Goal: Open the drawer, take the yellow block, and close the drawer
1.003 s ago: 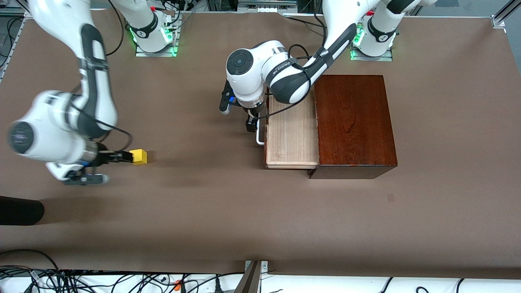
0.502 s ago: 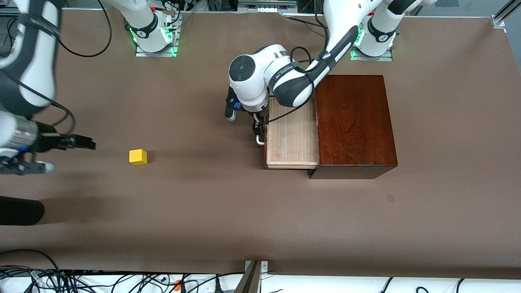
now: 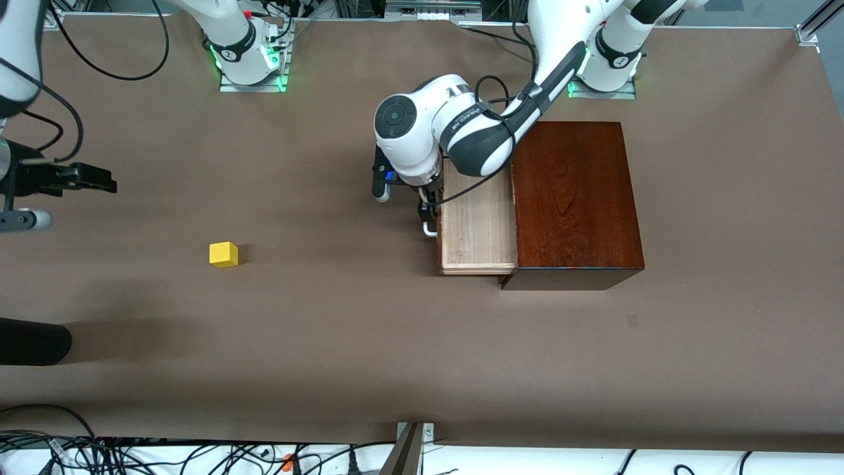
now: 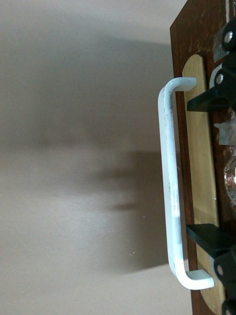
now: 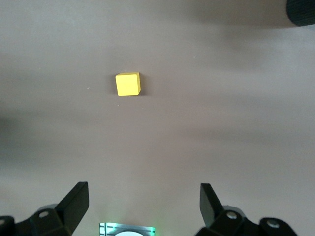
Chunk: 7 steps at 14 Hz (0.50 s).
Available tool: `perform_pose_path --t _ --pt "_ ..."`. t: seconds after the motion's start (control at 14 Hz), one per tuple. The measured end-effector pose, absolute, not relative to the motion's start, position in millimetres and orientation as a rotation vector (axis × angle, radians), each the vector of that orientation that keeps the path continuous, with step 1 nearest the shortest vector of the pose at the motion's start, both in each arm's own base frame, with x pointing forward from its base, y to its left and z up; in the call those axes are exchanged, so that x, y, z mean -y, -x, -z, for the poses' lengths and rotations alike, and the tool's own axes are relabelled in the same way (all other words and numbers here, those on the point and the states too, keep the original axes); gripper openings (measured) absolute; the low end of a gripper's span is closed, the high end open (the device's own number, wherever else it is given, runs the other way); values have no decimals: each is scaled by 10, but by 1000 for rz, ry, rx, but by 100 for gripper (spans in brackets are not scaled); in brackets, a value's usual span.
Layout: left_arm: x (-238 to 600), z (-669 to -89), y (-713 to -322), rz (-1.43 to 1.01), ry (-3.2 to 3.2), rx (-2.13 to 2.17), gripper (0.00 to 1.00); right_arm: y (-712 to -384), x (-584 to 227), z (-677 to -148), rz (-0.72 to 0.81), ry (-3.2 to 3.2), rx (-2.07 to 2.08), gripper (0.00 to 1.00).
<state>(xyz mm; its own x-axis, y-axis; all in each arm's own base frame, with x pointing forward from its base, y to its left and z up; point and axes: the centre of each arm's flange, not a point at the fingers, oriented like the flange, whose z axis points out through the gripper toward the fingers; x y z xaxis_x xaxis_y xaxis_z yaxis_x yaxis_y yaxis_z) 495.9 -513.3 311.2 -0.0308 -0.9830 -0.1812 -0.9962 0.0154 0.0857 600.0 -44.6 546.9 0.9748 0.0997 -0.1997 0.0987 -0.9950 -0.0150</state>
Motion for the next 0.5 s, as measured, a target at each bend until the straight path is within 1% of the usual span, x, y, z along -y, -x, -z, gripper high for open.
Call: perform_pose_path --t 0.14,0.29,0.5 --pt "5012 -3130 -5033 -327 2150 -2159 100 -5884 490 -5514 -288 3116 129 100" --pt "4908 -3194 -5112 -333 2166 -2153 100 -5751 487 -5474 -210 3109 120 100" --pt "4844 -3251 -5122 -344 2173 -2146 100 -5609 459 -5410 -174 3107 123 100"
